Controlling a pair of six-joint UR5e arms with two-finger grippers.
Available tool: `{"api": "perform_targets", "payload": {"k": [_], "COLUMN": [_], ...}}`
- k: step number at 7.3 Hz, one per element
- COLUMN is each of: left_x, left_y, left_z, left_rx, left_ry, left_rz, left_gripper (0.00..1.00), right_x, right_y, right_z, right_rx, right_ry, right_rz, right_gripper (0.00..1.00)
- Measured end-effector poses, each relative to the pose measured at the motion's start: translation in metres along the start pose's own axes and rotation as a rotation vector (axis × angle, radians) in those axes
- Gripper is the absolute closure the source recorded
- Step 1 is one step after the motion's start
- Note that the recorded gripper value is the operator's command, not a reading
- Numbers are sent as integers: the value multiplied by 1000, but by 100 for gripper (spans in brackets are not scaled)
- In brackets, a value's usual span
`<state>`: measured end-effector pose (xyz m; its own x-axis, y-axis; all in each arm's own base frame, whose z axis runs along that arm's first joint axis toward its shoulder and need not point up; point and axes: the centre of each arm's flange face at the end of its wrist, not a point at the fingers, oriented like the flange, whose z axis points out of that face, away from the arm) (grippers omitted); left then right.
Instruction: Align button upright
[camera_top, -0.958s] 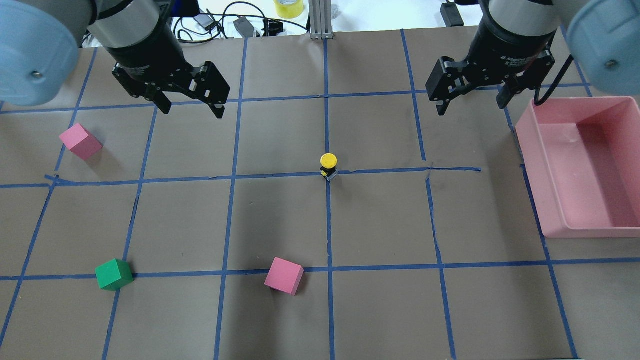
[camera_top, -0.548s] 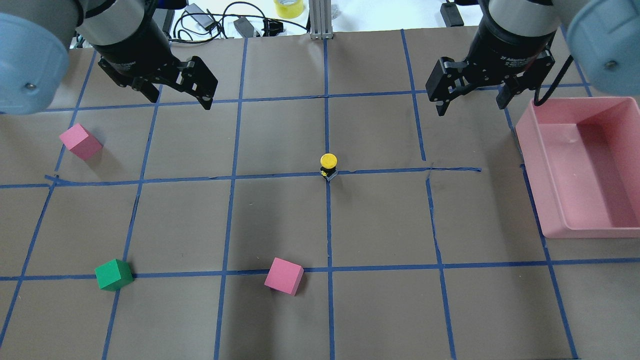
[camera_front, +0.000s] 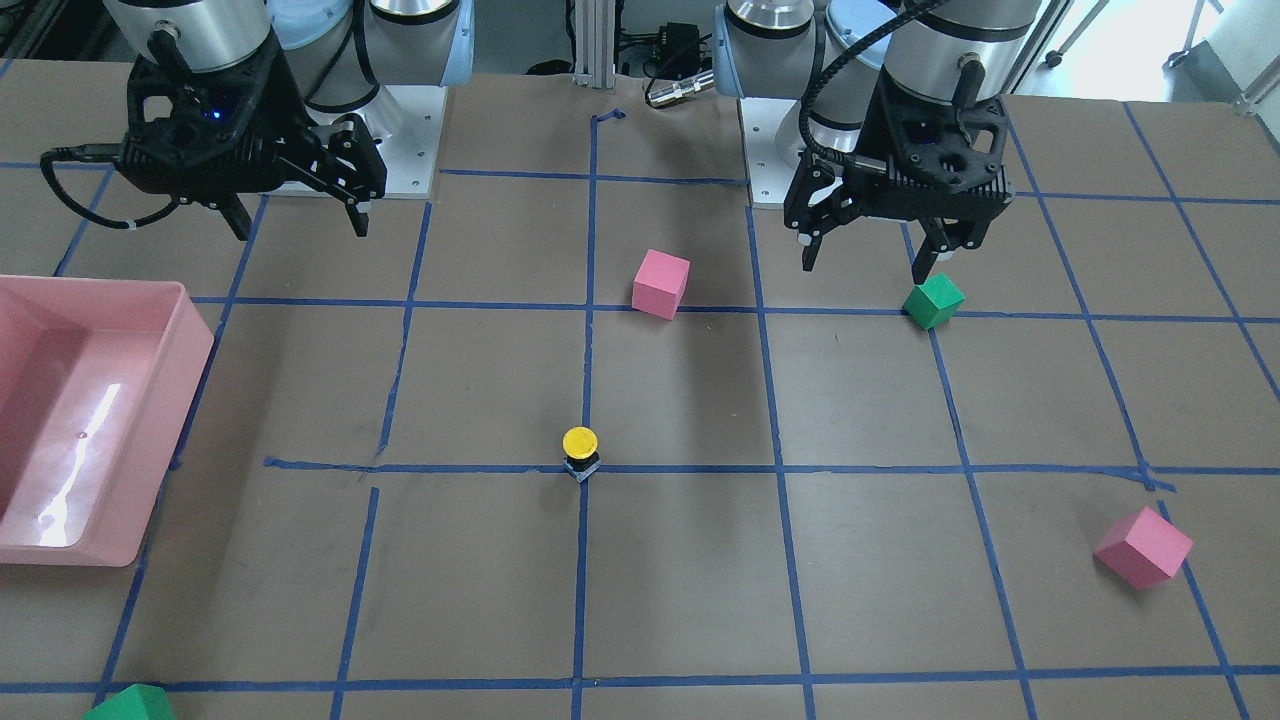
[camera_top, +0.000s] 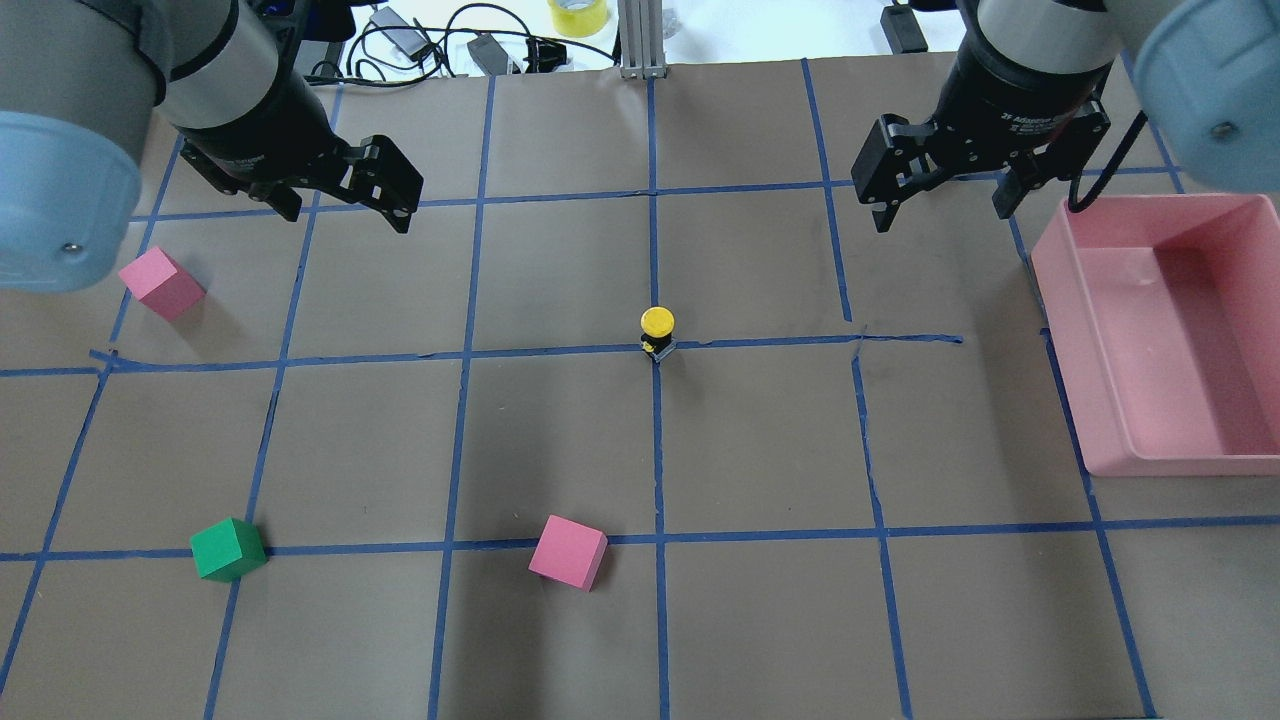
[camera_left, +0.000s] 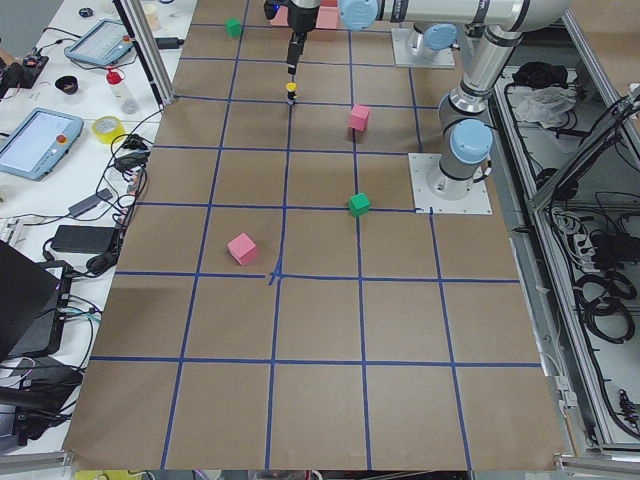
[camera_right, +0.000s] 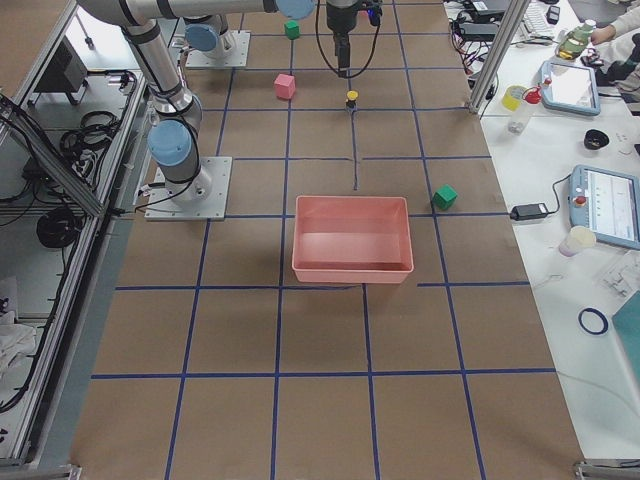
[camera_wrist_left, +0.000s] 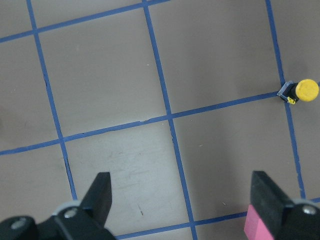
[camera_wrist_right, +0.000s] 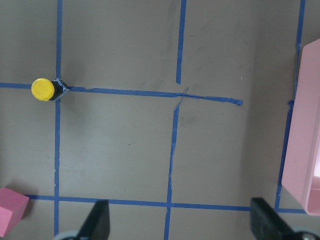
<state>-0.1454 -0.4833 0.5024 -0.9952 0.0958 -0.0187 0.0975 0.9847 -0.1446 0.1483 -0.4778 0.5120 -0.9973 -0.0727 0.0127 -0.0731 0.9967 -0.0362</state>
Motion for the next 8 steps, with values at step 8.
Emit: {"api": "perform_targets", "payload": {"k": [8], "left_x": [1], "left_y": [5], "left_z": [2], "left_rx": [-29], "left_ry": [8], "left_rz": [-111], "left_gripper": [0], "right_x": [3], "right_y": [0], "right_z": [-3], "right_rx": [4], "right_ry": [33], "right_rz": [-1], "right_gripper": [0]}}
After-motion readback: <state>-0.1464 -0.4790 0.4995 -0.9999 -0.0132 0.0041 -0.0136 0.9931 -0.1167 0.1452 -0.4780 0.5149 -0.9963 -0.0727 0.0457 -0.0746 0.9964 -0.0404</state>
